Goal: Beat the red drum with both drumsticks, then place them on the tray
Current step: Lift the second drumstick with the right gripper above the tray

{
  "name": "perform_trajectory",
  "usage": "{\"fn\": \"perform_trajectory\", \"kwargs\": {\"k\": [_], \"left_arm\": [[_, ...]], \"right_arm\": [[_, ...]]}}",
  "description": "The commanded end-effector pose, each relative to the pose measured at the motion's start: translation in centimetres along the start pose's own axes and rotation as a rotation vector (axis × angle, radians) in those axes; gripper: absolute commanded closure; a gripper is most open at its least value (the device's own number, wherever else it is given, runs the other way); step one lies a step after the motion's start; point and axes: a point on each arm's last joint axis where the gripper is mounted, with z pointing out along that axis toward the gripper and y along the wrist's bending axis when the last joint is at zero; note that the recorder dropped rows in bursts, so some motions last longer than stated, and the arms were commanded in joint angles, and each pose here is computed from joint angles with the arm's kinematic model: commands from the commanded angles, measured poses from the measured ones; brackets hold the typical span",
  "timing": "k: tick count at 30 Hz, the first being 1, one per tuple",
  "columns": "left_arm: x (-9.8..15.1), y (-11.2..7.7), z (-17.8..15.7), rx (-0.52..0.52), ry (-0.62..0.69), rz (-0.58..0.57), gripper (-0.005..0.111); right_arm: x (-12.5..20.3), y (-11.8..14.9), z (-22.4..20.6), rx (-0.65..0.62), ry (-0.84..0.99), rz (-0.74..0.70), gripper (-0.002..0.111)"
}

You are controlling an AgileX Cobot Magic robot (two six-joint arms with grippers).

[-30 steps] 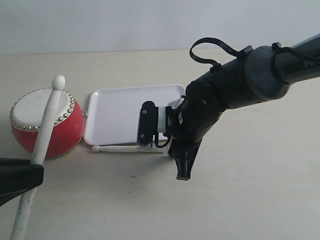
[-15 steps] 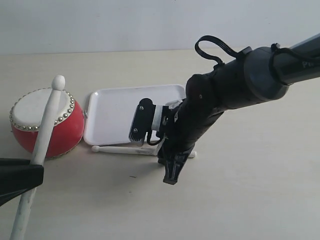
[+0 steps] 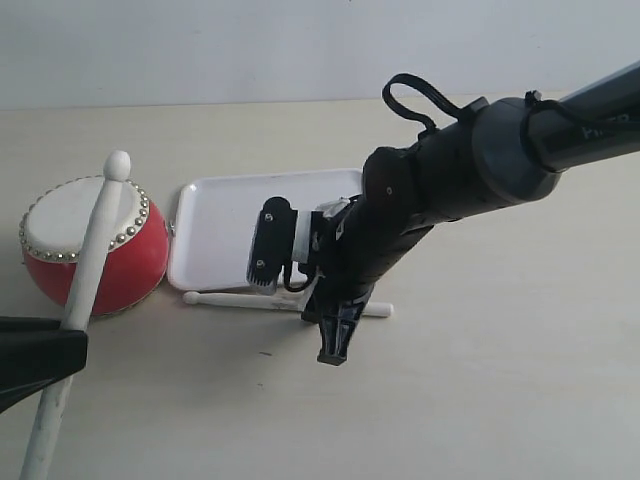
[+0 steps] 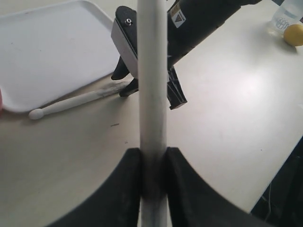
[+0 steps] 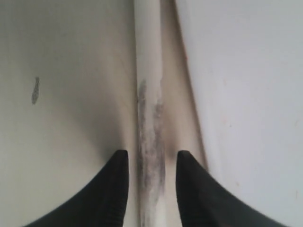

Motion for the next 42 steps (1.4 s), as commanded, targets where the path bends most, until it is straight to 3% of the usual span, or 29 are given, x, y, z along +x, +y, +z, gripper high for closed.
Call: {"fn": "perform_trajectory", "kwargs": {"k": [1, 4, 7, 16, 22, 30, 36, 42], "left_arm": [[0.1, 0.1, 0.1, -0.004, 0.000, 0.001, 0.107], [0.1, 0.1, 0.1, -0.004, 0.000, 0.003, 0.107], [0.1, 0.1, 0.1, -0.004, 0.000, 0.003, 0.107], [0.1, 0.1, 0.1, -0.004, 0.000, 0.003, 0.107], [0.0, 0.1, 0.1, -0.009, -0.007, 0.003, 0.107], [-0.1, 0.2, 0.1, -0.013, -0.012, 0.003, 0.107], [-0.5, 0.4, 0.0, -0.045, -0.056, 0.003, 0.107], [-1.0, 0.8, 0.0, -0.087, -0.111, 0.008, 0.107]], "right_arm": [[2.5, 1.8, 2.0, -0.148, 0.161, -0.097, 0.079], [2.5, 1.8, 2.1, -0.150, 0.165, -0.100, 0.089], [2.5, 1.8, 2.1, -0.150, 0.165, -0.100, 0.108], [2.0, 2.0, 1.1, -0.172, 0.142, -0.044, 0.108], [-1.0, 1.2, -3.8, -0.206, 0.026, 0.046, 0.108], [-3.0, 0.2, -8.1, -0.108, -0.120, 0.074, 0.108], [-4.4, -1.0, -8.7, -0.006, -0.279, 0.276, 0.108], [-5.7, -1.4, -9.5, -0.036, -0.371, 0.350, 0.108]]}}
